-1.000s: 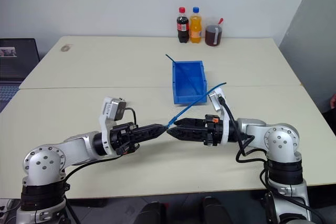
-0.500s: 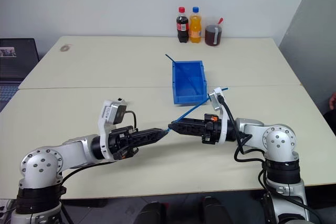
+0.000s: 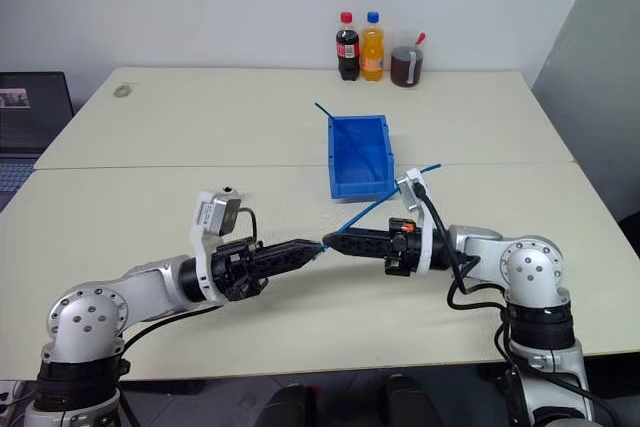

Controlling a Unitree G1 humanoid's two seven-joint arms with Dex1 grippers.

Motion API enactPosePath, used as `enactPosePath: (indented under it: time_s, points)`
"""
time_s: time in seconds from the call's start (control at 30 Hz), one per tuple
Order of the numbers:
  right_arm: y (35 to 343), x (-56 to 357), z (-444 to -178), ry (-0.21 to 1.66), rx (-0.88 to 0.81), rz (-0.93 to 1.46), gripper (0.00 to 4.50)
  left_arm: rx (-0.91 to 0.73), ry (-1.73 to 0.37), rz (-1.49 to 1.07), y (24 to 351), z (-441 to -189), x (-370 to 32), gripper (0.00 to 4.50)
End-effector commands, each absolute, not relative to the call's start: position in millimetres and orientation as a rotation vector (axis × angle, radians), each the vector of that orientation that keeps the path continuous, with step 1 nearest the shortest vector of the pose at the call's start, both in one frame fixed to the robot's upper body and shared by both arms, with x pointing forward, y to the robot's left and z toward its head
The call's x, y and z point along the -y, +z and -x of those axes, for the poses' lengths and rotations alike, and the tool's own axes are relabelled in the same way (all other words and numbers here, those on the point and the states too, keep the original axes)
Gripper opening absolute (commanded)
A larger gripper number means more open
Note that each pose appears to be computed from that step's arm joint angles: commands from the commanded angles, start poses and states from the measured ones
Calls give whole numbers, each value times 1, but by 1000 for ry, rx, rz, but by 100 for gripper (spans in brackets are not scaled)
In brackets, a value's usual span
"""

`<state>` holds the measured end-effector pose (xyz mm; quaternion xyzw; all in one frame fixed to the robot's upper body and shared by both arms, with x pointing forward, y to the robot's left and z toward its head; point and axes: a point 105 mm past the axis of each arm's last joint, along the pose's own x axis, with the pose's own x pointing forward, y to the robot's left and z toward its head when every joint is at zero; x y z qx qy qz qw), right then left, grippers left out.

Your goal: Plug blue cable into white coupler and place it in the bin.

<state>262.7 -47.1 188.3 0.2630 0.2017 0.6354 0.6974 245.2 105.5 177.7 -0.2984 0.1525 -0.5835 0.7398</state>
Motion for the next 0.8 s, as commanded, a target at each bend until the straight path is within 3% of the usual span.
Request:
enactPosePath:
  time_s: [0.03,0.27,0.37,0.57,0.67,0.8]
  points:
    - [199,54,-275,1375,-388,-581,11,-210,-1240,688,203,-250,-114,239]
    - [192,71,-301,1258,-354,-575,11,-54,-1052,615,229,-255,-142,378]
    - [188,76,-314,1197,-326,-561,11,-20,-826,346,223,-269,-164,437]
    - [187,73,-321,1182,-299,-569,11,-69,-228,6,167,-299,-225,444]
    - [184,70,-320,1185,-304,-568,11,-130,-143,-219,140,-298,-239,444]
    - [183,67,-322,1184,-303,-564,11,-117,-128,-355,129,-311,-263,444]
